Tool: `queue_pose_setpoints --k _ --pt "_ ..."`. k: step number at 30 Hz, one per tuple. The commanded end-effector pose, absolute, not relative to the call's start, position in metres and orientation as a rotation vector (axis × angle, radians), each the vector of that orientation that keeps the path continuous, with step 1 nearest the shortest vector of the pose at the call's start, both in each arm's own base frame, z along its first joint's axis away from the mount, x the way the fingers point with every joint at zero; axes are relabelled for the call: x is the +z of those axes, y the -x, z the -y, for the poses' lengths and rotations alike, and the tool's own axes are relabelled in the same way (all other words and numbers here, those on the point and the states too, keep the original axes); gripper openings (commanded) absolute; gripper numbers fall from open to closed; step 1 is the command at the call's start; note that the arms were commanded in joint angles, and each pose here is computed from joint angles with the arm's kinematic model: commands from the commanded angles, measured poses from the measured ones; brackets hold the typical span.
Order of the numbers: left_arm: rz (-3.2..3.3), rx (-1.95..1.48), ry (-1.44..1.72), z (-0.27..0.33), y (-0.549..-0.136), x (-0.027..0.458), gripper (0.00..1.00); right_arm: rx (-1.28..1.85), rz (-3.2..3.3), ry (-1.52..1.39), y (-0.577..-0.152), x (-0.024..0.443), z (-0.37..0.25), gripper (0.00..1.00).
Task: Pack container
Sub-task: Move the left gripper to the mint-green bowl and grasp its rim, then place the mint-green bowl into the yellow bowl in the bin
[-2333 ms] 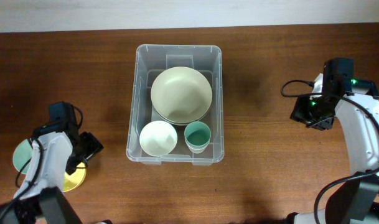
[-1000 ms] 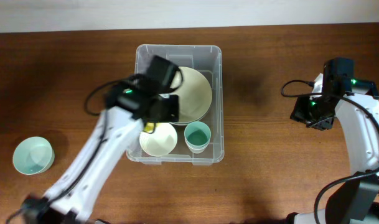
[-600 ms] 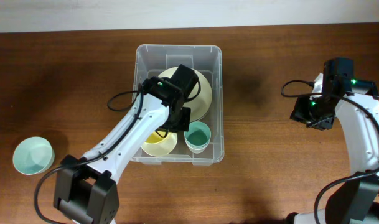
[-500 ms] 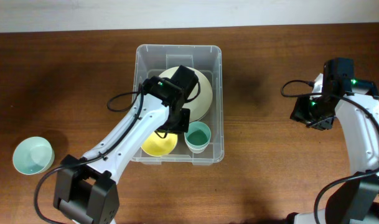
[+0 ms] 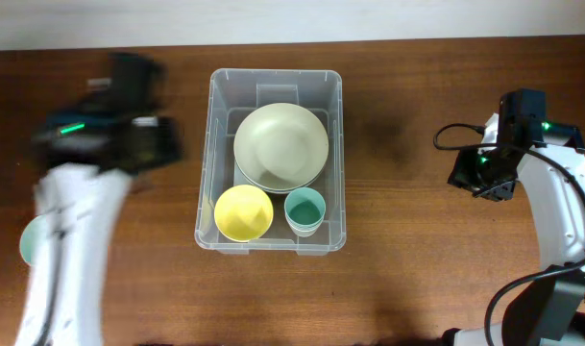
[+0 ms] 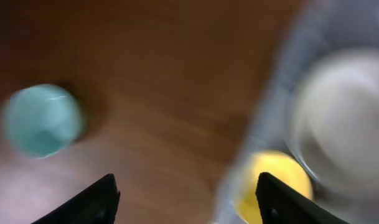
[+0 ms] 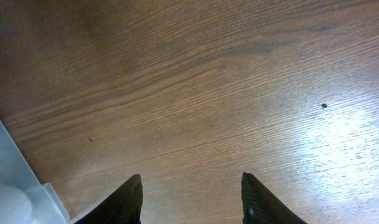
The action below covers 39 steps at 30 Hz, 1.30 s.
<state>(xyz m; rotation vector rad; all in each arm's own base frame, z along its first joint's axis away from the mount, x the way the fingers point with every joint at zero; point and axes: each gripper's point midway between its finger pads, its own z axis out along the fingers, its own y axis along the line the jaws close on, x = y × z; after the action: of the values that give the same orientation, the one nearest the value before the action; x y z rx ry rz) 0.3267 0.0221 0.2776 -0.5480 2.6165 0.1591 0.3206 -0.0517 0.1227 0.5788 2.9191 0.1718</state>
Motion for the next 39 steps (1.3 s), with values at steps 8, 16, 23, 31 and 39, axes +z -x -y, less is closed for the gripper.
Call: queue_pose_setpoints --k 8,16,23,31,39 --pt "-2.676 0.334 1.180 -0.161 -0.286 0.194 0.77 0.178 -2.919 -0.555 -0.320 0.124 0.049 0.47" --pt "-2.792 0.353 1.397 -0.207 -0.276 0.101 0.77 0.178 -2.919 -0.555 -0.320 0.124 0.049 0.47" --pt "-2.878 0.191 1.399 -0.211 -0.293 0.041 0.71 0.178 -2.918 -0.555 -0.320 0.124 0.049 0.47" --pt "-2.898 0.142 1.395 -0.208 -0.301 0.019 0.24 0.178 -2.919 -0.555 -0.320 0.124 0.049 0.47" --pt "-2.916 0.100 1.351 -0.194 -0.310 0.040 0.01 0.178 -2.919 -0.555 -0.320 0.124 0.049 0.47"
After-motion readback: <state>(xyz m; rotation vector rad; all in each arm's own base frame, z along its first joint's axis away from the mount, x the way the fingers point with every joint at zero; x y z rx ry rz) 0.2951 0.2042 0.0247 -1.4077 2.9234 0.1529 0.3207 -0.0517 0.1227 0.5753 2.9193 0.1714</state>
